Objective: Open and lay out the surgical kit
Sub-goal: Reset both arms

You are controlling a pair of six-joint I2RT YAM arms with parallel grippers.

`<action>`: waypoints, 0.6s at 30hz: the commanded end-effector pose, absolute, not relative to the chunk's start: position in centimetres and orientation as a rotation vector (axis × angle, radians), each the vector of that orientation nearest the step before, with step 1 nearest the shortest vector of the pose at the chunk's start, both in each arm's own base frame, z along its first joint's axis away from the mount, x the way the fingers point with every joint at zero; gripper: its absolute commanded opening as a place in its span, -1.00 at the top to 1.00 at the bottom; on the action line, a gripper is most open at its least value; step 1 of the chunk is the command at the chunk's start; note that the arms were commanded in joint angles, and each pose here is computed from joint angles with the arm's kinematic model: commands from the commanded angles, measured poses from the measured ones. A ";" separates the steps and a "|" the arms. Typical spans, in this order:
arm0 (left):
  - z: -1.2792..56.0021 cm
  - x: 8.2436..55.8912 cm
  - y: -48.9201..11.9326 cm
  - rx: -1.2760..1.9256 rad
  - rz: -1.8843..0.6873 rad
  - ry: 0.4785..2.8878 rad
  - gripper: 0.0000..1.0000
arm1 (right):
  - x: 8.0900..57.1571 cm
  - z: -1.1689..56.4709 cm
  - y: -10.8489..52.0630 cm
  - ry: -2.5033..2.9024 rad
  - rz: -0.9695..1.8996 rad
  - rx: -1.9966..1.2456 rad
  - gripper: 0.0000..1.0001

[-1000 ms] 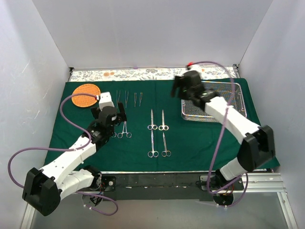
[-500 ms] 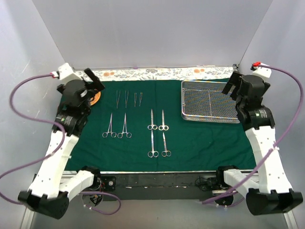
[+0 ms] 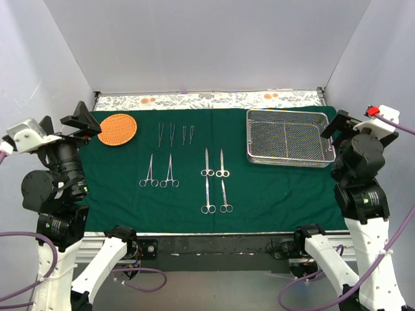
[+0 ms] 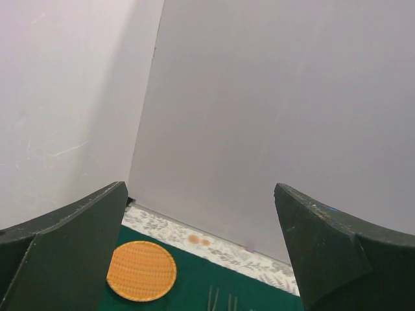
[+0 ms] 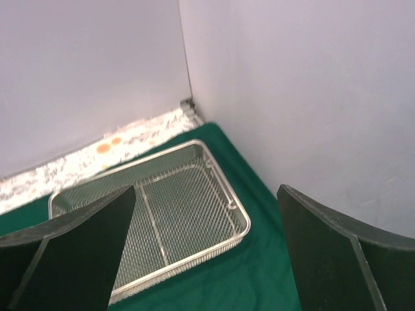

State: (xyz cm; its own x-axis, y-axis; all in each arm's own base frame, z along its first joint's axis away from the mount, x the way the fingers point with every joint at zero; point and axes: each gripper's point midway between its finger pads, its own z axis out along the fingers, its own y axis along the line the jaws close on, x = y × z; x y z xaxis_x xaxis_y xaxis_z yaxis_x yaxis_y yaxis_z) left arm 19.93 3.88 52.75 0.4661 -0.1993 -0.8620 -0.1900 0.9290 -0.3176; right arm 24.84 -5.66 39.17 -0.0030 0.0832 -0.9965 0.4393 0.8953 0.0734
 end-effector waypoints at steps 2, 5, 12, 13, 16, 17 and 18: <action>50.7 21.3 5.1 -0.412 0.134 1.134 -0.96 | 23.0 42.9 -6.7 1.361 -0.301 0.428 -0.97; 50.5 21.5 5.2 -0.420 0.144 1.132 -0.96 | 23.0 43.4 -6.8 1.354 -0.321 0.413 -0.97; 49.6 22.1 5.4 -0.444 0.158 1.148 -0.96 | 24.1 43.5 -6.1 1.359 -0.328 0.361 -0.97; 49.6 21.9 5.5 -0.451 0.159 1.141 -0.96 | 24.2 43.9 -6.0 1.346 -0.335 0.346 -0.97; 49.3 21.6 6.1 -0.479 0.184 1.133 -0.96 | 24.5 44.1 -5.6 1.341 -0.341 0.323 -0.97; 49.3 21.5 6.2 -0.485 0.188 1.132 -0.96 | 24.6 44.1 -5.4 1.346 -0.349 0.309 -0.97; 49.2 21.5 6.3 -0.487 0.194 1.134 -0.96 | 24.7 44.0 -5.3 1.351 -0.354 0.301 -0.97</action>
State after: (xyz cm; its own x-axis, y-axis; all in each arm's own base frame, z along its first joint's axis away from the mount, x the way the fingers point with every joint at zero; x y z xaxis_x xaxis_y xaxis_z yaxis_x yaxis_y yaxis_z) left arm 22.09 5.39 49.20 0.4086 -0.1103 -0.9060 -0.3432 0.9012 -0.2645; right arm 24.58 -5.41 42.46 0.1293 -0.0363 -0.9909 0.4085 0.9126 0.0199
